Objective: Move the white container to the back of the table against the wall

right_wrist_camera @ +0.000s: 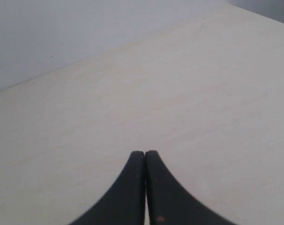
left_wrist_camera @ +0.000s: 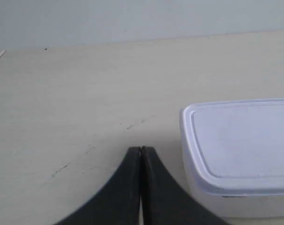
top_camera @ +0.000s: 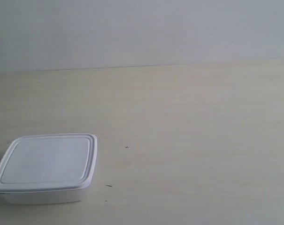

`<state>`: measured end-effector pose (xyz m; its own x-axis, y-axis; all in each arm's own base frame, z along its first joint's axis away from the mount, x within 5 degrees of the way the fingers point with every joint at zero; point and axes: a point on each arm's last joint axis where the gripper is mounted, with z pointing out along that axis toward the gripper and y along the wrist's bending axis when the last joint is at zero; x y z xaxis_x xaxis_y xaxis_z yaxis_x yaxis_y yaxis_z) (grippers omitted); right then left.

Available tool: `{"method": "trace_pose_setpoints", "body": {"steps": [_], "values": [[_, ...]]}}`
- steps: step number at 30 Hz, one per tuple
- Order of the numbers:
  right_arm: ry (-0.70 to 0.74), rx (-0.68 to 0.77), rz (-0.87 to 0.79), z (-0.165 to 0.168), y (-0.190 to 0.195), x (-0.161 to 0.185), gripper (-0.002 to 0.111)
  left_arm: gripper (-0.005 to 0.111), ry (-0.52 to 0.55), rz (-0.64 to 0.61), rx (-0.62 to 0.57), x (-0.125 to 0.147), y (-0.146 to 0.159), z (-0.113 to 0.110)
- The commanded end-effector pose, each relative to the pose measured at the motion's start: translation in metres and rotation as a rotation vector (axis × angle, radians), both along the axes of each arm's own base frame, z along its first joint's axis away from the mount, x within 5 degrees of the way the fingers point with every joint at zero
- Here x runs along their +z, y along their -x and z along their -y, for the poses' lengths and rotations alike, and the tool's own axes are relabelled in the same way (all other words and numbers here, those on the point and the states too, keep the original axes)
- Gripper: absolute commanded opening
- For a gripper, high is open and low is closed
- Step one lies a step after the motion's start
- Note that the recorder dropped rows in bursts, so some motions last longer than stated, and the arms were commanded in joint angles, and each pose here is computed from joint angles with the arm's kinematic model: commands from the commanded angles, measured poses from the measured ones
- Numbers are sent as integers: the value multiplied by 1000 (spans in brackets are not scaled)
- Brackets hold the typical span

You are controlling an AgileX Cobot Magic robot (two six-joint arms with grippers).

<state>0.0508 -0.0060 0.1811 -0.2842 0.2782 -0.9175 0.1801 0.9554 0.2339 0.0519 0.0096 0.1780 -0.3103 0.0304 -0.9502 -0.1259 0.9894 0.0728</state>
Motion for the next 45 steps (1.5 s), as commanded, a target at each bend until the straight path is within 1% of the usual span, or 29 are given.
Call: {"method": "trace_pose_setpoints", "body": {"steps": [1,4,5,6,7,12,14,15,17,19,20,21,22,23,24,25,26,27,28,31,34,35,36,38,42,43,44,45], "values": [[4,-5,7,0,0,0,0,0,5,19,-1,1,0,0],[4,-5,7,0,0,0,0,0,5,19,-1,1,0,0],[4,-5,7,0,0,0,0,0,-11,17,-3,1,0,0],[4,-5,7,0,0,0,0,0,-63,10,-10,1,0,-1],[4,-5,7,0,0,0,0,0,-145,0,-17,2,0,-2],[17,-4,45,1,-1,3,0,0,-166,-3,-19,2,0,-3],[10,-5,95,0,-2,7,0,0,-219,20,-20,5,0,-4],[-20,-7,155,0,-3,12,0,0,-269,84,-29,11,-2,-3],[-50,-7,256,-1,-4,21,0,0,-331,207,-54,23,-4,-1],[-76,-5,382,-1,-5,32,0,0,-345,305,-74,31,-4,3],[-110,-5,449,-1,-4,38,0,0,-349,346,-82,35,-4,4],[-174,-8,536,-1,-3,45,0,0,-350,391,-91,39,-4,5],[-206,-10,571,0,-2,48,0,0,-345,415,-95,41,-4,6],[-233,-11,608,0,-2,51,0,0,-275,449,-95,43,-3,7],[-232,-11,613,0,-1,52,0,0,-148,498,-94,46,-3,8],[-243,-11,614,0,-1,52,0,0,114,600,-111,52,-1,10],[-254,-12,614,0,-1,52,0,0,236,649,-129,56,0,12],[-282,-13,618,0,-1,52,0,0,390,719,-176,62,2,14],[-304,-13,627,0,-1,53,0,0,470,755,-204,65,4,16],[-333,-12,647,0,-1,54,0,0,488,819,-245,71,7,18],[-429,-16,638,0,-1,53,0,0,528,901,-322,79,12,22],[-421,-14,634,0,-1,53,0,0,527,905,-325,79,12,22],[-364,7,627,-1,-1,53,0,0,531,905,-324,79,12,22],[-329,49,624,-4,-1,54,0,0,565,907,-331,80,12,22],[-295,191,673,-13,1,62,0,0,643,899,-344,79,12,22],[-268,229,684,-16,3,67,0,0,625,885,-348,79,11,23],[-275,262,691,-18,5,72,0,0,601,847,-345,78,8,24],[-250,290,695,-21,6,79,0,0,581,822,-345,82,7,25]]}}
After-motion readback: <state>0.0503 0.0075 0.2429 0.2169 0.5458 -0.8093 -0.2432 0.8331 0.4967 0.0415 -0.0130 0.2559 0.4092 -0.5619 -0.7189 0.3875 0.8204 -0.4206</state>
